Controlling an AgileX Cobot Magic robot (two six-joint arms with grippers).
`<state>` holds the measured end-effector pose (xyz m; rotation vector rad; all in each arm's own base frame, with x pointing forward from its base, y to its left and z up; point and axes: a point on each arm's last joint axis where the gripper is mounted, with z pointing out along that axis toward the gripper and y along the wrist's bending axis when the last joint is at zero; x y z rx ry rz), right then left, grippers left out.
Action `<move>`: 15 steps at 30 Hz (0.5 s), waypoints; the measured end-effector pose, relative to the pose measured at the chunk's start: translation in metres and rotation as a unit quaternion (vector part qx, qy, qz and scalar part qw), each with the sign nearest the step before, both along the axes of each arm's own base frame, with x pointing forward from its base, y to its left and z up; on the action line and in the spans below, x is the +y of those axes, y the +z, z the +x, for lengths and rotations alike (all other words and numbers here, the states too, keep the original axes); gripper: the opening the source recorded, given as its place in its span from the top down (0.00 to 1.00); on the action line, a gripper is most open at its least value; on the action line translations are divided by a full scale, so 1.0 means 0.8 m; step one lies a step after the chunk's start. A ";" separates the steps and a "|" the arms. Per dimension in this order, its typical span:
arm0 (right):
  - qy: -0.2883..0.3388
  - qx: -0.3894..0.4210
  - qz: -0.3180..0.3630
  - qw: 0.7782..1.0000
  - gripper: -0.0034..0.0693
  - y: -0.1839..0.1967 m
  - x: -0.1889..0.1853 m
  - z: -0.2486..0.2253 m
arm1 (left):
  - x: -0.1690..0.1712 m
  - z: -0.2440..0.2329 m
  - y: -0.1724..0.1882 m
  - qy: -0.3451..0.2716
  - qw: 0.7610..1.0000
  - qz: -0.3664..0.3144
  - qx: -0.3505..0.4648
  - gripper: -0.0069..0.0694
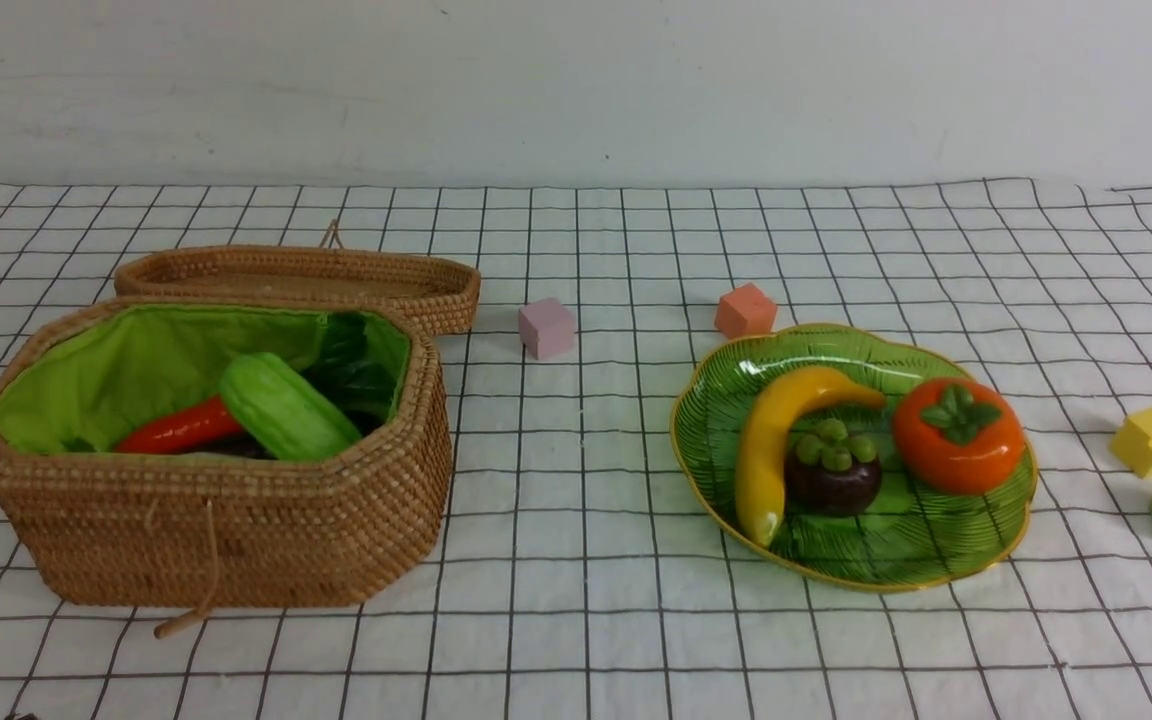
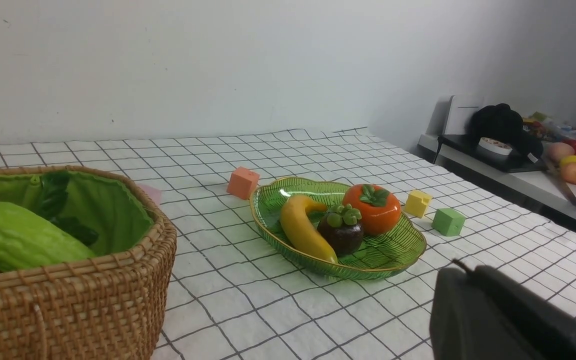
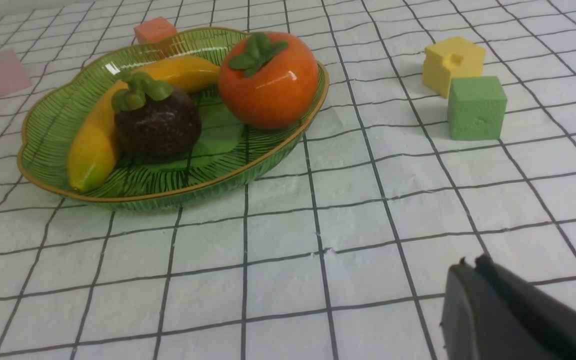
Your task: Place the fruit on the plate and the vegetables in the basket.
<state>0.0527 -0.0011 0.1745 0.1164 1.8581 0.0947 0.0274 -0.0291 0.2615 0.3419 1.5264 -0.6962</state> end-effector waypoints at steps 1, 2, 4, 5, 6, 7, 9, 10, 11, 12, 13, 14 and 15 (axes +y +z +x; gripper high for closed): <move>0.000 0.000 0.000 1.000 0.96 0.000 0.000 0.000 | 0.000 0.000 0.000 0.000 1.000 0.000 0.000 0.91; 0.000 0.000 0.000 1.000 0.96 0.000 0.000 0.000 | 0.000 0.000 0.000 0.000 1.000 0.000 0.000 0.91; 0.000 0.000 0.000 1.000 0.96 0.000 0.000 0.000 | 0.000 0.000 0.000 0.000 1.000 0.000 0.000 0.91; 0.000 0.000 0.000 1.000 0.96 0.000 0.000 0.000 | 0.000 0.000 0.000 0.000 1.000 0.000 0.000 0.91; 0.000 0.000 0.000 1.000 0.96 0.000 0.000 0.000 | 0.000 0.000 0.000 0.000 1.000 0.000 0.000 0.90; 0.000 0.000 0.000 1.000 0.96 0.000 0.000 0.000 | 0.000 0.000 0.000 0.000 1.000 0.000 0.000 0.90; 0.000 0.000 0.000 1.000 0.96 0.000 0.000 0.000 | 0.000 0.000 0.000 0.000 1.000 0.000 0.000 0.90; 0.000 0.000 0.000 1.000 0.95 0.000 0.000 0.000 | 0.000 0.000 0.000 0.000 1.000 0.000 0.000 0.90; 0.000 0.000 0.000 1.000 0.95 0.000 0.000 0.000 | 0.000 0.000 0.000 0.000 1.000 0.000 0.000 0.90; 0.000 0.000 0.000 1.000 0.95 0.000 0.000 0.000 | 0.000 0.000 0.000 0.000 1.000 0.000 0.000 0.90; 0.000 0.001 0.000 1.000 0.95 0.000 0.000 0.000 | 0.000 0.000 0.000 0.000 1.000 0.000 0.001 0.90; 0.000 0.001 0.000 1.000 0.95 0.000 0.000 0.000 | 0.000 0.001 -0.001 0.001 1.000 0.000 0.000 0.90; 0.000 0.001 0.000 1.000 0.95 0.000 0.000 0.000 | 0.000 0.001 -0.003 0.003 1.000 0.002 -0.001 0.90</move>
